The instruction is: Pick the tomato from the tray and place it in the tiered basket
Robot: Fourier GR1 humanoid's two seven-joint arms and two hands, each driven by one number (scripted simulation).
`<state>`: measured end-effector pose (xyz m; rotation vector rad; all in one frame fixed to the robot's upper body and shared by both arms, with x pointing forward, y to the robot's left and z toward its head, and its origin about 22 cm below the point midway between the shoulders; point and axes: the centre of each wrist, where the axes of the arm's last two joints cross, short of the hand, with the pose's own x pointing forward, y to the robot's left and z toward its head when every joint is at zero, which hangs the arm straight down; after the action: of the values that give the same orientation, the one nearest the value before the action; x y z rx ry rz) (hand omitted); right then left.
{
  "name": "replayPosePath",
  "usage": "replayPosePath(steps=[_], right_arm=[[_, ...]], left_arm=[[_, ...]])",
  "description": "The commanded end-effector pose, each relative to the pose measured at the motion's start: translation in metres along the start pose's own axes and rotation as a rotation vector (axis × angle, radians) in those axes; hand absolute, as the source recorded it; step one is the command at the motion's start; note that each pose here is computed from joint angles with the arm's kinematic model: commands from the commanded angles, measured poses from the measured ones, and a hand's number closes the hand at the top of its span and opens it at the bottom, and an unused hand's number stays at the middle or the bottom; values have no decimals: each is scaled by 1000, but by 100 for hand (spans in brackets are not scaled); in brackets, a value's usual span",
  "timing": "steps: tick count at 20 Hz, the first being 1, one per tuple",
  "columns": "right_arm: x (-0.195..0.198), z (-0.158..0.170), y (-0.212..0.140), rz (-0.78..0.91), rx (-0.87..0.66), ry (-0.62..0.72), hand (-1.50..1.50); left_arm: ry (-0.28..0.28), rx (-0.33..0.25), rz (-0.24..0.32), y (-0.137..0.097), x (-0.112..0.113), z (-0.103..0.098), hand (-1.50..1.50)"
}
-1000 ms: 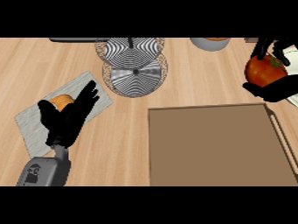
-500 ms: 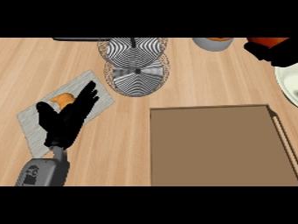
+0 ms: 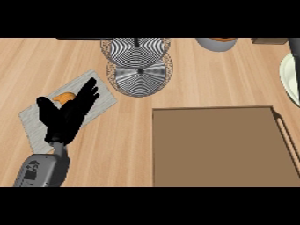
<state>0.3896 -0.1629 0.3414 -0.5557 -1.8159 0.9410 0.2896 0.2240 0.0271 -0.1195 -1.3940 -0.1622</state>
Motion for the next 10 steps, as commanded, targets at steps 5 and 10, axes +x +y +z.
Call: replayPosePath(steps=[5, 10], right_arm=[[31, -51, 51, -64, -15, 31, 150], [47, -71, 91, -89, 14, 19, 150]], left_arm=[[-5, -20, -6, -1, -4, -1, 0], [-22, -23, -8, -16, -9, 4, 0]])
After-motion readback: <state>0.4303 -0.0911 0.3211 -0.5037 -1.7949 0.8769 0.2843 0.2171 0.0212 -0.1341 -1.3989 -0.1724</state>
